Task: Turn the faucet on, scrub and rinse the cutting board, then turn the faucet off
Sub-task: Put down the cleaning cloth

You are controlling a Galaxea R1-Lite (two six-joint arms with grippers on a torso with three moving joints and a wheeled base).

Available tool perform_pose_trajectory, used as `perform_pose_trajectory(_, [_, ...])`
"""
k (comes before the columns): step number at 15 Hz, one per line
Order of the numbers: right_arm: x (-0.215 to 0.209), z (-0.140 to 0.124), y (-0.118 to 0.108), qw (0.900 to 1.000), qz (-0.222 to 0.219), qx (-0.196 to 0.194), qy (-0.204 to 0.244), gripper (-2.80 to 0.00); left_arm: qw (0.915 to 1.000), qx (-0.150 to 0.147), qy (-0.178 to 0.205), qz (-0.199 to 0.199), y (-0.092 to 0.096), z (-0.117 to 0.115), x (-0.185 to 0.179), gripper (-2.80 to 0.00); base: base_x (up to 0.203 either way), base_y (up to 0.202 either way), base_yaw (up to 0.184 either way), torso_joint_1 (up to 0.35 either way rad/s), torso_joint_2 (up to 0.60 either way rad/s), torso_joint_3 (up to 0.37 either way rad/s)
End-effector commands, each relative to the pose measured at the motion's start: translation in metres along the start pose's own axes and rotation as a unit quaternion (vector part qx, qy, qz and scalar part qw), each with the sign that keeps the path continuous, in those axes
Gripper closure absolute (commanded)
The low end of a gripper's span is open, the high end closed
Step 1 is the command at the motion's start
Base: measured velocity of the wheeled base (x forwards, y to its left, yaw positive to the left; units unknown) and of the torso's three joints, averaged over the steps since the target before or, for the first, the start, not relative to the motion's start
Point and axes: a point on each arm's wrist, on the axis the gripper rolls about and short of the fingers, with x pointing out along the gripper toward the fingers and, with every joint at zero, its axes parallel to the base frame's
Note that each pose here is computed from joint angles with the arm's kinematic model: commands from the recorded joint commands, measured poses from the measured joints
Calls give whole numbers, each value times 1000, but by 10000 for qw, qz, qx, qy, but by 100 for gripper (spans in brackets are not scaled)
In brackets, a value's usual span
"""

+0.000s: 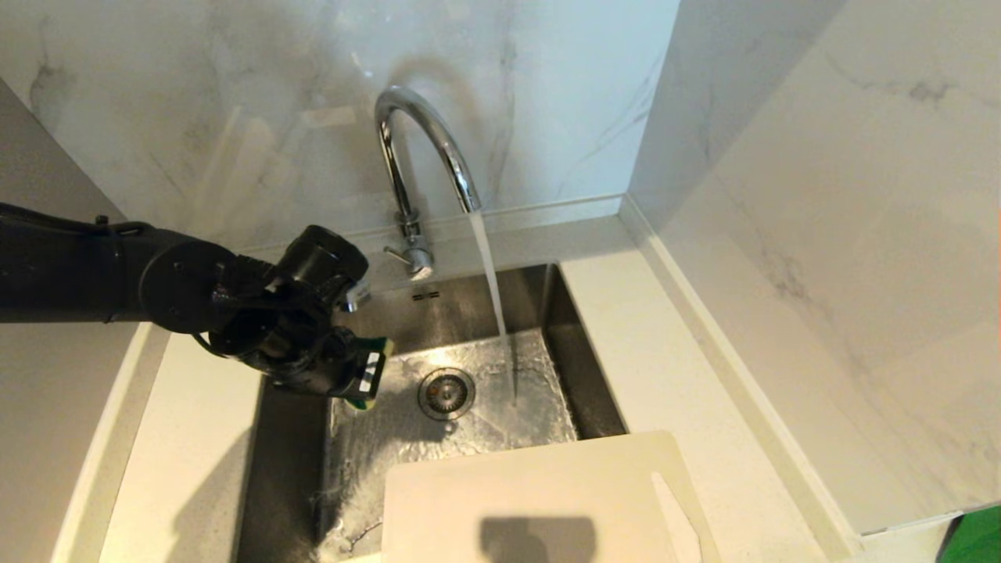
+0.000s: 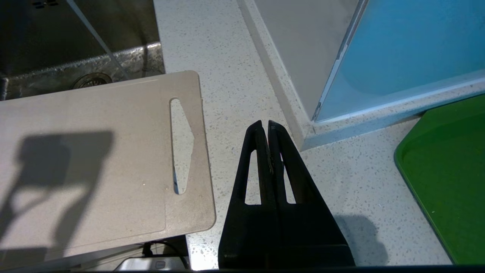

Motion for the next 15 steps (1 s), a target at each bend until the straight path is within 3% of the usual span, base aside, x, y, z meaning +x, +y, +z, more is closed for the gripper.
perform_pose_trajectory(1, [0,0,0,10000,-3,2,9,0,9973,-548,202,438,47,9,24,0,0,0,0,0,0,0])
perform_pose_trajectory(5, [0,0,0,10000,4,1,9,0,9867,-1193,503,986,118,10,21,0,0,0,0,0,0,0])
perform_pose_trajectory(10, [0,0,0,10000,2,1,10,0,9694,-1894,668,1415,175,0,10,0,0,0,0,0,0,0])
perform_pose_trajectory(11, [0,0,0,10000,4,2,2,0,9662,-1992,704,1474,184,-2,8,-280,0,0,0,0,0,0])
perform_pose_trajectory(15, [0,0,0,10000,0,2,2,0,9635,-1996,823,1584,200,-6,13,-280,0,0,0,0,0,0])
